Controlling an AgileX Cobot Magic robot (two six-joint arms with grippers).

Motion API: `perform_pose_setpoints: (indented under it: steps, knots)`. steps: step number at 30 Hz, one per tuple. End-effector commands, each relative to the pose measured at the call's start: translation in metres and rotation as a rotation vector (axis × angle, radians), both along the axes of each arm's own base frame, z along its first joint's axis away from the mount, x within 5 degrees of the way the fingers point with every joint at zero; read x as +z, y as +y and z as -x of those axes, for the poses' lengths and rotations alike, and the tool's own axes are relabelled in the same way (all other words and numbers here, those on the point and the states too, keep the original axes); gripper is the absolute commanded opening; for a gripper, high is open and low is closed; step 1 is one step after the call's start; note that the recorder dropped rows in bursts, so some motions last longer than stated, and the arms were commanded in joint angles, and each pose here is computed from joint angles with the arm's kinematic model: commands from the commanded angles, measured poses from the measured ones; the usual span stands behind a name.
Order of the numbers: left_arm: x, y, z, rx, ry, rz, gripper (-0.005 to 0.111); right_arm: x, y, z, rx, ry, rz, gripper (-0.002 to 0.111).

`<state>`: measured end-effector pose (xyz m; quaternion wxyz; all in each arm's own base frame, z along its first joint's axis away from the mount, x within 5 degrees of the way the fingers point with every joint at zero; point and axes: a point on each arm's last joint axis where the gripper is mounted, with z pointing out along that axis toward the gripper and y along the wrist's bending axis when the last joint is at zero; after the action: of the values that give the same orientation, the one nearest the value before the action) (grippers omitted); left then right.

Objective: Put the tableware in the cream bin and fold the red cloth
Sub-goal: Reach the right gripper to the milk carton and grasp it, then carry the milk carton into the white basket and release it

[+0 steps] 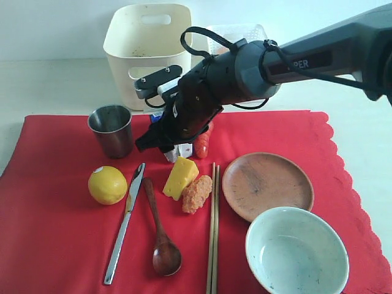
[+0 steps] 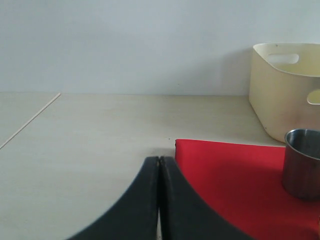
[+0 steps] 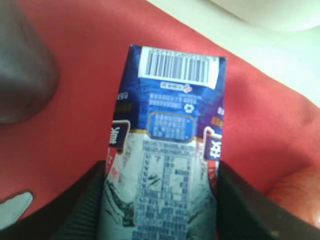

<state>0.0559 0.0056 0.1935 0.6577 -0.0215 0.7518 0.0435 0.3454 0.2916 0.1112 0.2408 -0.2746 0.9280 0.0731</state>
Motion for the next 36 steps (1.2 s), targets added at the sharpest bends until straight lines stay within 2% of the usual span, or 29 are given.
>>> perform_pose_setpoints:
  steps: [1, 5, 12, 18, 23, 28, 31, 36]
  knots:
    - [0.001, 0.0, 0.0, 0.001, -0.009, 0.007, 0.0, 0.011, 0.0, -0.002, -0.014, -0.015, -0.029, 0.0]
    - [0.001, 0.0, 0.0, 0.001, -0.009, 0.007, 0.0, 0.031, -0.001, -0.001, -0.025, -0.028, -0.054, 0.0]
    - [0.001, 0.0, 0.0, 0.001, -0.009, 0.007, 0.0, 0.089, -0.008, 0.007, -0.015, -0.099, -0.099, 0.0]
    - [0.001, 0.0, 0.0, 0.001, -0.009, 0.007, 0.0, 0.149, -0.02, 0.017, 0.026, -0.231, -0.138, 0.0]
    - [0.001, 0.0, 0.0, 0.001, -0.009, 0.007, 0.0, 0.182, -0.037, 0.018, 0.027, -0.336, -0.135, 0.0]
    - [0.001, 0.0, 0.0, 0.001, -0.009, 0.007, 0.0, 0.194, -0.066, 0.004, -0.049, -0.364, -0.138, 0.0]
    - [0.001, 0.0, 0.0, 0.001, -0.009, 0.007, 0.0, 0.192, -0.094, -0.016, -0.13, -0.371, -0.124, 0.0]
    - [0.001, 0.0, 0.0, 0.001, -0.009, 0.007, 0.0, 0.184, -0.123, -0.04, -0.206, -0.404, -0.132, 0.0]
